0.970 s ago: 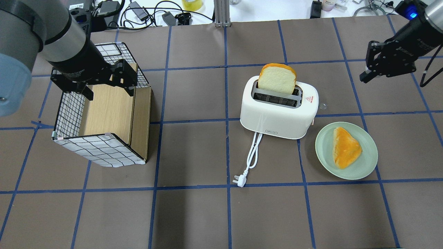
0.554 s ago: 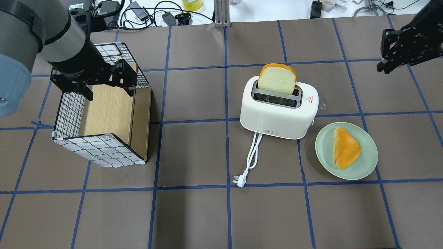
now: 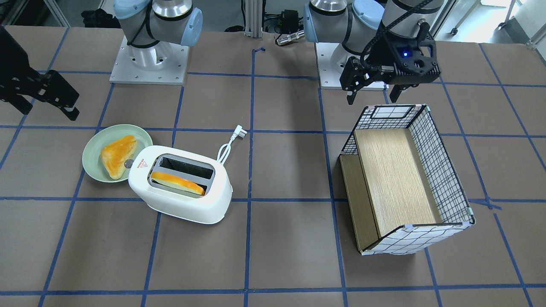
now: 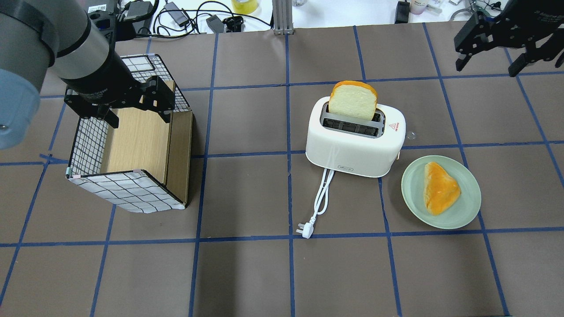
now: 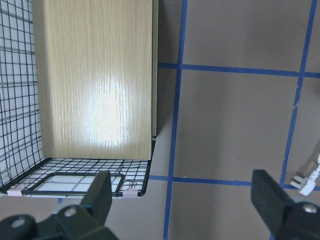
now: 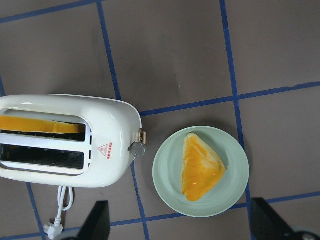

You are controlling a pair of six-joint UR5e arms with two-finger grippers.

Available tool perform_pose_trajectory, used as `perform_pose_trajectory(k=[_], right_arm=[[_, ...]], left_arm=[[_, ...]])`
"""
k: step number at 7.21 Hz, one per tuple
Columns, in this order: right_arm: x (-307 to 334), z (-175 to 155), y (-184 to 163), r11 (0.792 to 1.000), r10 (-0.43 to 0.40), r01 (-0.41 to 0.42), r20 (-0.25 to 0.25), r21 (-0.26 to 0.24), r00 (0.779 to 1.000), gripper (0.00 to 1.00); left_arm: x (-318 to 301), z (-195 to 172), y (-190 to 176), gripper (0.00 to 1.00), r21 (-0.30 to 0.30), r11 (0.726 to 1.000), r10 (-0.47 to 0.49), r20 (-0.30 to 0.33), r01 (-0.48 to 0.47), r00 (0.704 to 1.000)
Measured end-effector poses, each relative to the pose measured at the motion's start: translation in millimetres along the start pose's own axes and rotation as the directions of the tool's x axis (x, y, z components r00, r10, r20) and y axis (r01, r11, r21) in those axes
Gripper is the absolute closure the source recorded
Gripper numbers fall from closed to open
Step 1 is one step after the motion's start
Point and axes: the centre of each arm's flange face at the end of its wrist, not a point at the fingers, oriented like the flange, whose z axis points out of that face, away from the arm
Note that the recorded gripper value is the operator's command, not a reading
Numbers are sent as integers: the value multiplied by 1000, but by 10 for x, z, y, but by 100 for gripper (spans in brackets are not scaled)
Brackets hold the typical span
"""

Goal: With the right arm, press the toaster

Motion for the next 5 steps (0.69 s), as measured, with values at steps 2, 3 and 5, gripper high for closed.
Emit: perform_pose_trajectory(k=[2, 3, 5], right_arm=[[-450, 6, 56, 999, 12, -12, -3, 30, 1000, 0], [-635, 16, 84, 999, 9, -9, 0, 43, 1000, 0], [-878, 24, 135, 998, -14, 13, 9, 59, 1000, 0]], left_arm=[[0, 0, 0, 0, 0, 1000, 0, 0, 0, 1000], [0, 0, 0, 0, 0, 1000, 0, 0, 0, 1000], [0, 0, 0, 0, 0, 1000, 0, 0, 0, 1000]])
